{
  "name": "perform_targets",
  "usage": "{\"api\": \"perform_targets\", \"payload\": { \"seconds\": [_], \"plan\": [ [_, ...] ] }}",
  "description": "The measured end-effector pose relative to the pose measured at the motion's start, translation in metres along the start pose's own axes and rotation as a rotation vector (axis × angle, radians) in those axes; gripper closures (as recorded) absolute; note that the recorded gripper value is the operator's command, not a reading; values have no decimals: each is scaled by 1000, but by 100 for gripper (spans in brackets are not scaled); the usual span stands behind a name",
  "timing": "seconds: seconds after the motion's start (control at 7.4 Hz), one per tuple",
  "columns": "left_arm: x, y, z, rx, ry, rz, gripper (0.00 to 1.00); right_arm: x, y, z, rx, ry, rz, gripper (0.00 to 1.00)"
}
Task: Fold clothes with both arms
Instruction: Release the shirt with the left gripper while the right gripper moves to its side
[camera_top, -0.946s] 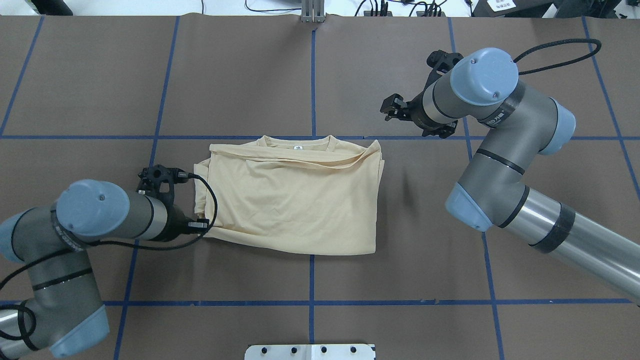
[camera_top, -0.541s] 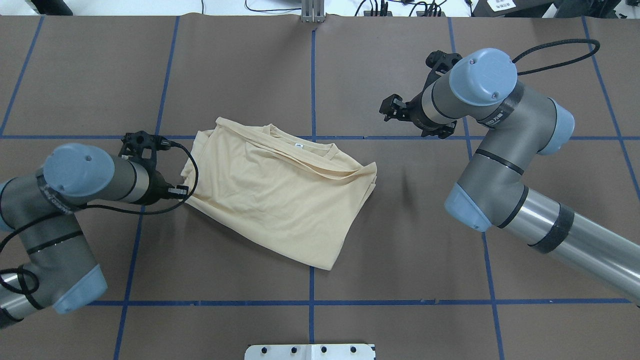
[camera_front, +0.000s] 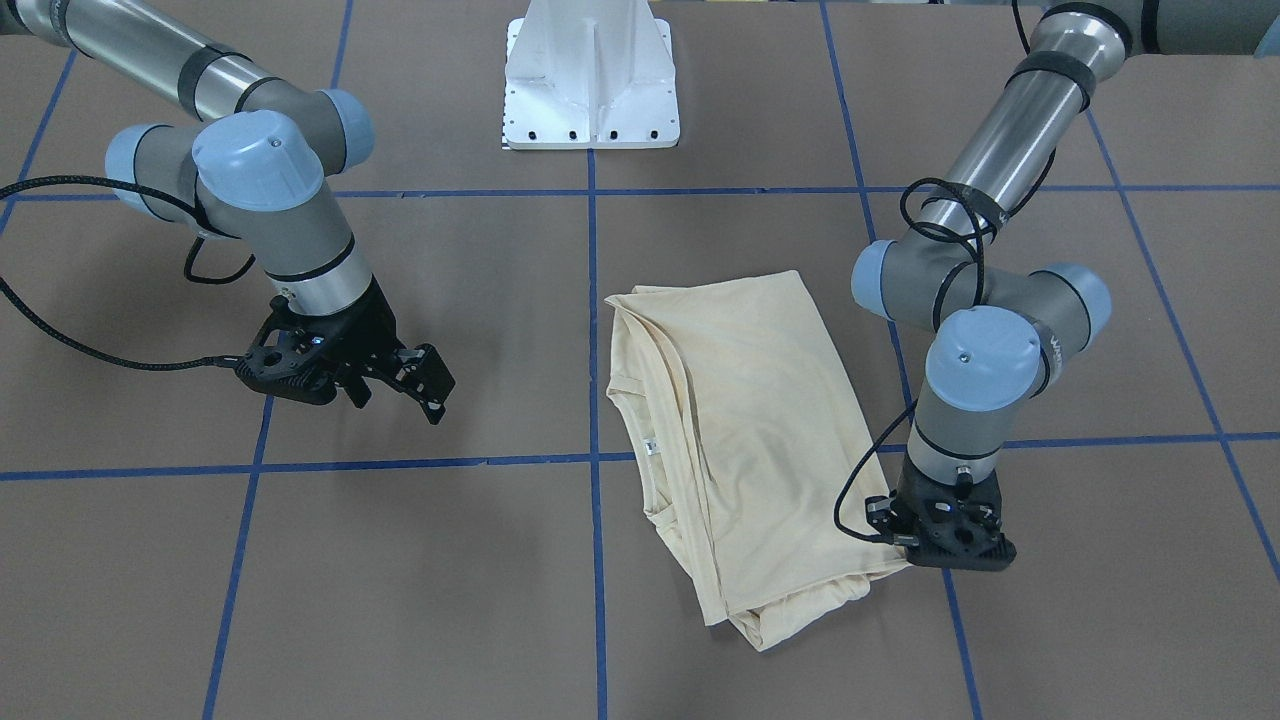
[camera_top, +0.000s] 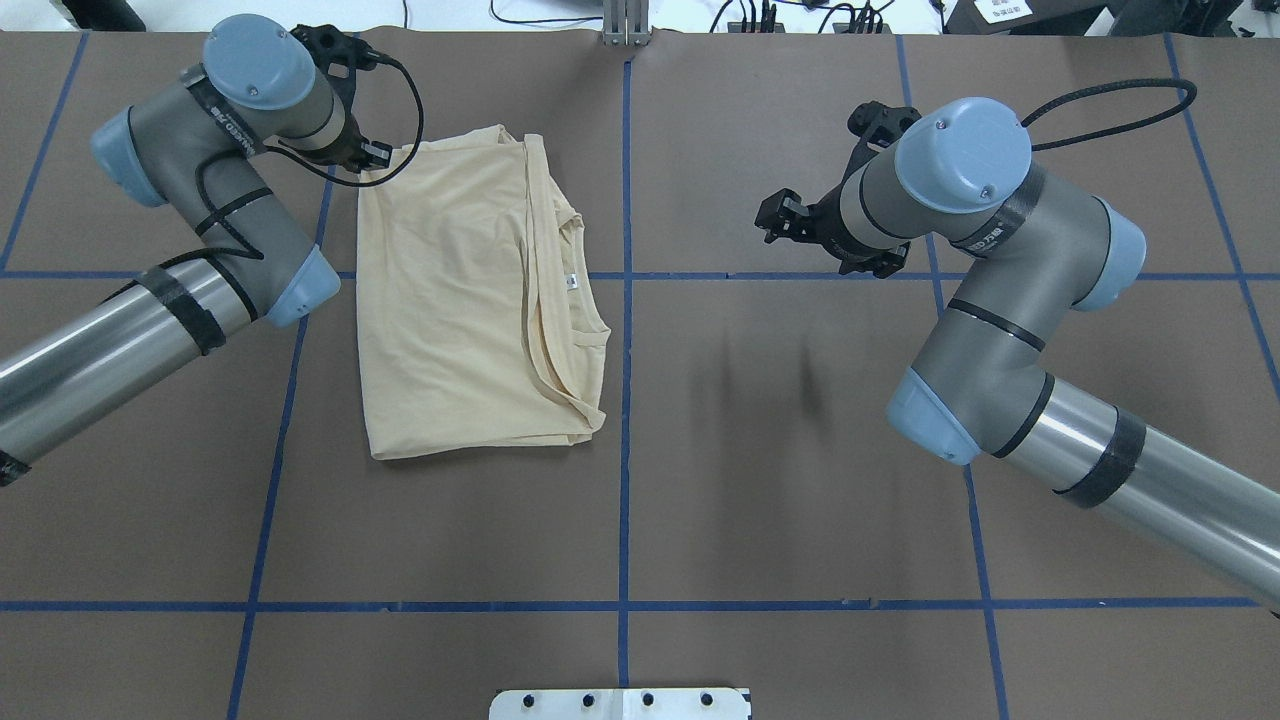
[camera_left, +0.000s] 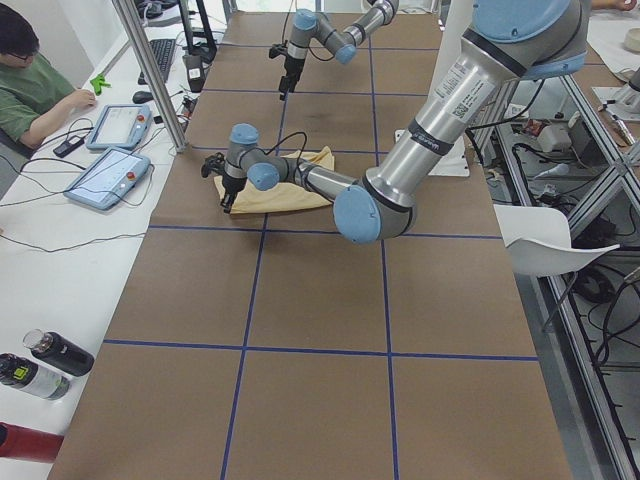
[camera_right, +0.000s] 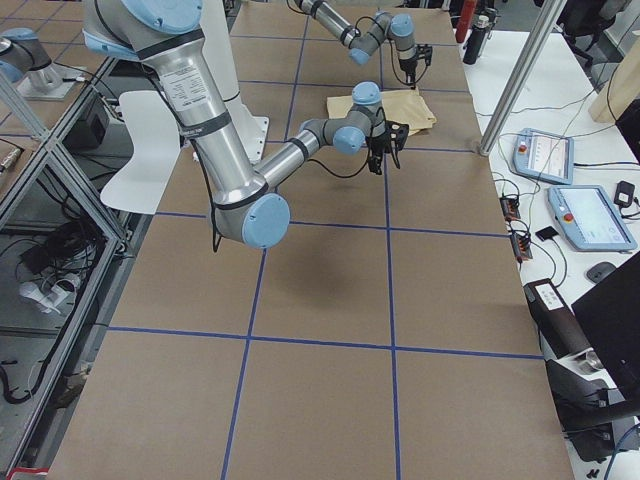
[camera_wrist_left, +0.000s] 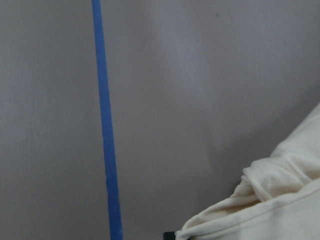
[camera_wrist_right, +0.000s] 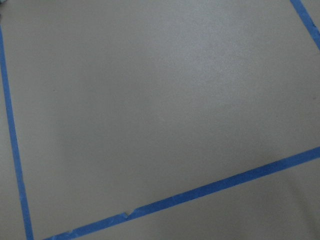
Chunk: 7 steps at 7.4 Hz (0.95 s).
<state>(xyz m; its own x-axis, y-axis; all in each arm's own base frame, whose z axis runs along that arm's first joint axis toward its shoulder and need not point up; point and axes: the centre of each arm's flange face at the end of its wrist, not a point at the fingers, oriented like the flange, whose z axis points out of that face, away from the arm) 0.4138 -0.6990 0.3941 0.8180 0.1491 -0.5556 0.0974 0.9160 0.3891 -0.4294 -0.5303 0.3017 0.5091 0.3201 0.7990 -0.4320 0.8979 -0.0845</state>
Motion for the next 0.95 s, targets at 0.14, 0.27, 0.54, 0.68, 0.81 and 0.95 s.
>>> {"api": "perform_targets", "payload": {
  "seconds": [0.14, 0.27, 0.54, 0.68, 0.81, 0.95],
  "plan": [
    [-3, -6, -5, 26, 12, 22, 0, -1, 3, 2, -1, 2, -1, 0],
    [-8, 1, -15, 40, 63, 55, 0, -5, 10, 7, 1, 5, -6, 0],
    [-16, 32, -49, -7, 237, 92, 0, -29, 30, 12, 15, -7, 3, 0],
    [-20, 44, -65, -14, 283, 97, 0, -55, 42, 19, 18, -14, 32, 1],
    [-23, 52, -74, -14, 305, 100, 0, -89, 62, 32, 29, -14, 56, 8],
    [-24, 57, -78, -15, 315, 101, 0, -122, 82, 46, 46, -11, 64, 30]
  ]
}}
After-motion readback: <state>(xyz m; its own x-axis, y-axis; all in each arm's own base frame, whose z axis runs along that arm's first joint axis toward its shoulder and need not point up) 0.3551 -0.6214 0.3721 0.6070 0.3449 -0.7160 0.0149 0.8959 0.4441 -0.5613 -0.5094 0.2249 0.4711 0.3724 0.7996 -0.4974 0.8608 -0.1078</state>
